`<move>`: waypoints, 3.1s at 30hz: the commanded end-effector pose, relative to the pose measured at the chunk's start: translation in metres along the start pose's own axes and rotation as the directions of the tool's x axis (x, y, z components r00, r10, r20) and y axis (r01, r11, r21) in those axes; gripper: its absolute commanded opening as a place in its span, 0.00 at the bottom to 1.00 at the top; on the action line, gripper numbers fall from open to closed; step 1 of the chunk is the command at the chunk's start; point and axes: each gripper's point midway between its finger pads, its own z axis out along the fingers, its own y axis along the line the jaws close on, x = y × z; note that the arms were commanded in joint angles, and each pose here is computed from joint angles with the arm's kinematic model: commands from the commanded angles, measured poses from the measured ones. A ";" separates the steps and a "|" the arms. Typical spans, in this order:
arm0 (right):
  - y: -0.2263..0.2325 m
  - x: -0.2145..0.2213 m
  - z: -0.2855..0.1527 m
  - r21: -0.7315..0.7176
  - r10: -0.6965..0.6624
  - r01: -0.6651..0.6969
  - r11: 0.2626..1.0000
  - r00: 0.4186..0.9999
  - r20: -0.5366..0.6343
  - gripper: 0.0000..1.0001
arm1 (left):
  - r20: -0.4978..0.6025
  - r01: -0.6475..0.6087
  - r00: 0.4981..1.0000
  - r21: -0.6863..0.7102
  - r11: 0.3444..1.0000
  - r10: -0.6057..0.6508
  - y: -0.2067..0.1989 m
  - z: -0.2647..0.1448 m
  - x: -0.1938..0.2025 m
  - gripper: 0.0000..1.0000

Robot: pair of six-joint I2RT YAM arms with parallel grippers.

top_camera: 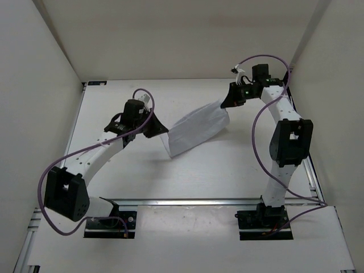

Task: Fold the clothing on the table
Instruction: Fold the skirt

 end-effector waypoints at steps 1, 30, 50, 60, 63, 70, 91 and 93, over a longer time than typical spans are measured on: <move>0.014 0.019 -0.009 -0.003 -0.030 0.029 1.000 0.999 -0.038 0.00 | 0.015 0.037 0.999 0.051 0.998 -0.038 -0.008 -0.020 0.013 0.00; -0.063 0.006 0.063 0.204 -0.030 0.043 0.978 0.997 -0.067 0.00 | 0.037 0.098 0.995 -0.067 0.993 -0.095 0.063 0.047 -0.052 0.00; -0.103 0.024 0.094 0.295 -0.006 0.041 0.955 0.993 -0.120 0.01 | -0.026 0.157 0.986 -0.206 0.966 -0.166 0.139 0.082 -0.028 0.01; -0.122 0.000 0.060 0.454 0.010 0.029 0.891 0.996 -0.083 0.87 | 0.092 0.086 0.993 -0.224 0.971 -0.067 0.127 0.062 -0.075 0.99; -0.109 0.019 0.055 0.357 0.050 -0.001 0.934 0.990 -0.128 0.87 | 0.060 0.007 0.998 -0.162 0.987 0.002 0.088 0.053 -0.065 0.99; -0.073 0.072 0.035 0.194 0.239 -0.207 0.959 0.957 -0.163 0.85 | -0.085 -0.166 0.983 -0.018 0.986 0.164 -0.005 0.076 -0.011 0.98; -0.043 0.127 0.028 0.004 0.696 -0.700 0.714 0.710 -0.104 0.83 | -0.318 -0.080 0.946 -0.021 0.997 0.069 0.001 0.182 0.066 0.99; -0.046 0.132 0.030 0.032 0.717 -0.718 0.695 0.690 -0.104 0.83 | -0.316 -0.069 0.947 -0.035 0.997 0.055 0.003 0.183 0.068 0.99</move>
